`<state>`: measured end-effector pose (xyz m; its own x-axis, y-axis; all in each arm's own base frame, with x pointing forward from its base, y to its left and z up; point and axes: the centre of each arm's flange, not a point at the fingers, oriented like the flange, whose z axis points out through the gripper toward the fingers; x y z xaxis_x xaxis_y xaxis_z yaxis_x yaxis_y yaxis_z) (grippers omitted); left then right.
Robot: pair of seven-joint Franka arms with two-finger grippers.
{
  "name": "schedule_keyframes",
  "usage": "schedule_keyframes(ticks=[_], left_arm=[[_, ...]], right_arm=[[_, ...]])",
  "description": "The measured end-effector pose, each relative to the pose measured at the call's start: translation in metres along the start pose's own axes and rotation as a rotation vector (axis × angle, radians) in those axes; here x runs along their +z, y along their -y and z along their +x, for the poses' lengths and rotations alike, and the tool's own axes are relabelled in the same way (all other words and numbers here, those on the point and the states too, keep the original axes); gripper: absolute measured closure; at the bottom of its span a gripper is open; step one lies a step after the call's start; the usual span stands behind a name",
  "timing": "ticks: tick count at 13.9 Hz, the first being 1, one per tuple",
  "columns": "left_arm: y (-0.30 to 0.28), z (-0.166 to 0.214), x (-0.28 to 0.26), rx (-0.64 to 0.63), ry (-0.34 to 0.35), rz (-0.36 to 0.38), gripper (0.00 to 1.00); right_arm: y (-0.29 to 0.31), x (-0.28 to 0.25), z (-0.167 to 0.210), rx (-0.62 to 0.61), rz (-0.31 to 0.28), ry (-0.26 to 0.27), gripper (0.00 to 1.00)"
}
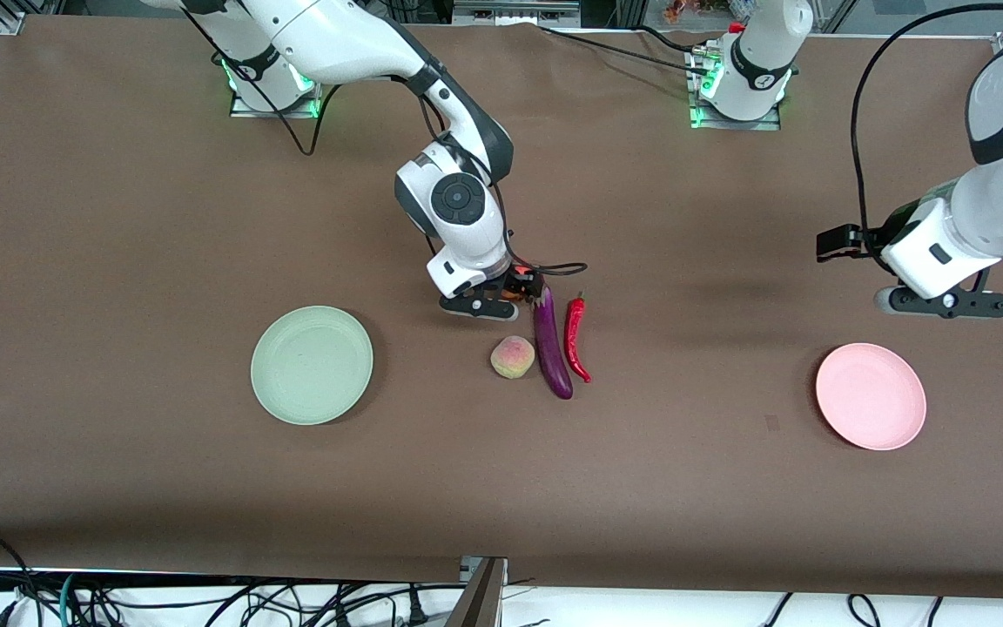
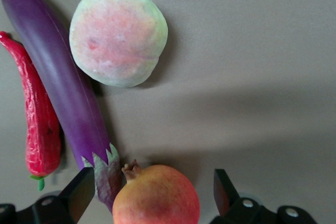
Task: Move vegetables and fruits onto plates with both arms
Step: 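Reach the right gripper to the pomegranate while the left gripper reaches the chili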
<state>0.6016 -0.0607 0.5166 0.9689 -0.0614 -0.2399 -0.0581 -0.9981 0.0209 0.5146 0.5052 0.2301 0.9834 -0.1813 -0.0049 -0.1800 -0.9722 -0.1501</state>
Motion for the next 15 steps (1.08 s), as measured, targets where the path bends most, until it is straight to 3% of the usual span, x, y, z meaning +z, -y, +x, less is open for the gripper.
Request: schedule_keyframes(ticks=[2, 5, 10, 12, 14, 15], left_arm=[[-0.029, 0.006, 0.013, 0.017, 0.027, -0.048, 0.0], [-0.067, 0.04, 0.058, -0.041, 0.045, -0.177, 0.0], [-0.137, 0.089, 0.154, -0.057, 0.04, -0.197, 0.0], [-0.183, 0.099, 0.195, -0.054, 0.012, -0.196, 0.0], [-0.217, 0.107, 0.231, -0.075, -0.018, -0.201, 0.0], [-0.226, 0.112, 0.245, -0.08, -0.035, -0.207, 0.0]], right_arm=[[0.002, 0.006, -0.006, -0.01, -0.007, 0.005, 0.0], [0.005, 0.02, -0.016, -0.023, -0.019, 0.016, 0.0], [0.003, 0.037, -0.022, -0.029, -0.032, 0.024, 0.0], [0.003, 0.039, -0.022, -0.03, -0.034, 0.026, 0.04], [0.003, 0.039, -0.022, -0.03, -0.033, 0.024, 0.26], [0.003, 0.039, -0.022, -0.03, -0.033, 0.024, 0.26]])
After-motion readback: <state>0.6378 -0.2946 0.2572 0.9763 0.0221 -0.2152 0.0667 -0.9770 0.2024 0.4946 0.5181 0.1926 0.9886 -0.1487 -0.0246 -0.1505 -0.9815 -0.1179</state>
